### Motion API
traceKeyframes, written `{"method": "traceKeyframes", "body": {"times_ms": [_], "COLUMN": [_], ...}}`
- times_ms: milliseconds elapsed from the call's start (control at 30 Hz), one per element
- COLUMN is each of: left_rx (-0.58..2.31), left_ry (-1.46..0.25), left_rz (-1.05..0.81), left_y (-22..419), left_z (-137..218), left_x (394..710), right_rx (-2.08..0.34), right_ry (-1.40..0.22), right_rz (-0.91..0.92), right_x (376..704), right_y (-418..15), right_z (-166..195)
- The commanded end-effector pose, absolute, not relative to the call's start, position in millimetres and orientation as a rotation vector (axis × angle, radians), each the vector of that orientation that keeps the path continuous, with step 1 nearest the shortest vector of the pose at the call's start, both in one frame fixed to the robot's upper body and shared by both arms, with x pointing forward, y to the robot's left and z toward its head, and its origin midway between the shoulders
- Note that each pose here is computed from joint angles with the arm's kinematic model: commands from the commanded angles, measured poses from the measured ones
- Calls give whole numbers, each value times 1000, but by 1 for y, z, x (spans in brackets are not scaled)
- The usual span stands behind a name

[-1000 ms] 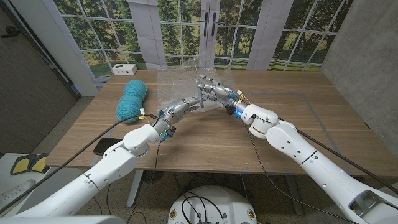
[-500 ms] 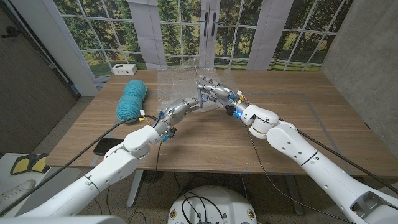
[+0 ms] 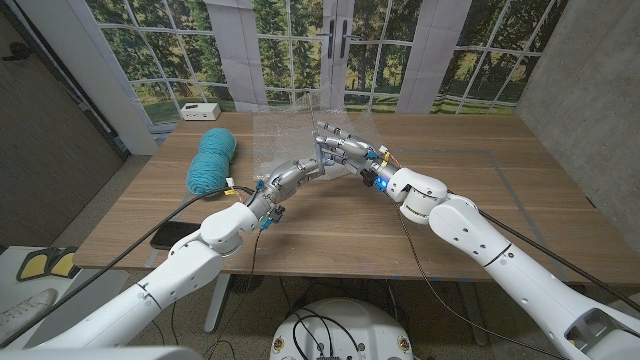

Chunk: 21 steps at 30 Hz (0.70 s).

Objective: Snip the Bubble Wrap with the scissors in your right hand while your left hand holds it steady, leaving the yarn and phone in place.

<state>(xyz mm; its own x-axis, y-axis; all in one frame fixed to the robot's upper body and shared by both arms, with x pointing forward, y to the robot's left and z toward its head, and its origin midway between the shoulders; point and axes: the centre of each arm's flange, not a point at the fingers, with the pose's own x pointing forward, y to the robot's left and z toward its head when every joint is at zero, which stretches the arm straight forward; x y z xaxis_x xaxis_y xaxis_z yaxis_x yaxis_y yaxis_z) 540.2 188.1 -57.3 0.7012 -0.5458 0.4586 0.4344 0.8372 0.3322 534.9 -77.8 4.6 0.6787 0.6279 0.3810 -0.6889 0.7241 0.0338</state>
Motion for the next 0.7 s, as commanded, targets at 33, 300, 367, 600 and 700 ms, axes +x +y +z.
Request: {"method": "traceKeyframes", "body": {"times_ms": [33,300,367,600,700], "left_rx": [213,212,213,208,211], "left_ry": [-578,-580,-580,-584,-585], "left_rz": [-562,-570,-573,-590,-588], "left_y": [187,186,186,185,185], "left_z": [-56,-55,-55,-54,-54], "left_x": [541,542,543,543,544], "right_rx": [167,170,167,171,180], "right_ry": [-345,-331,-332,-334,-338], "right_rz": [757,771,771,758,737], "right_x": [533,534,533,534,537], "right_y": [-70,-67,-67,-67,-70], "right_z": [2,0,0,-1,-1]}}
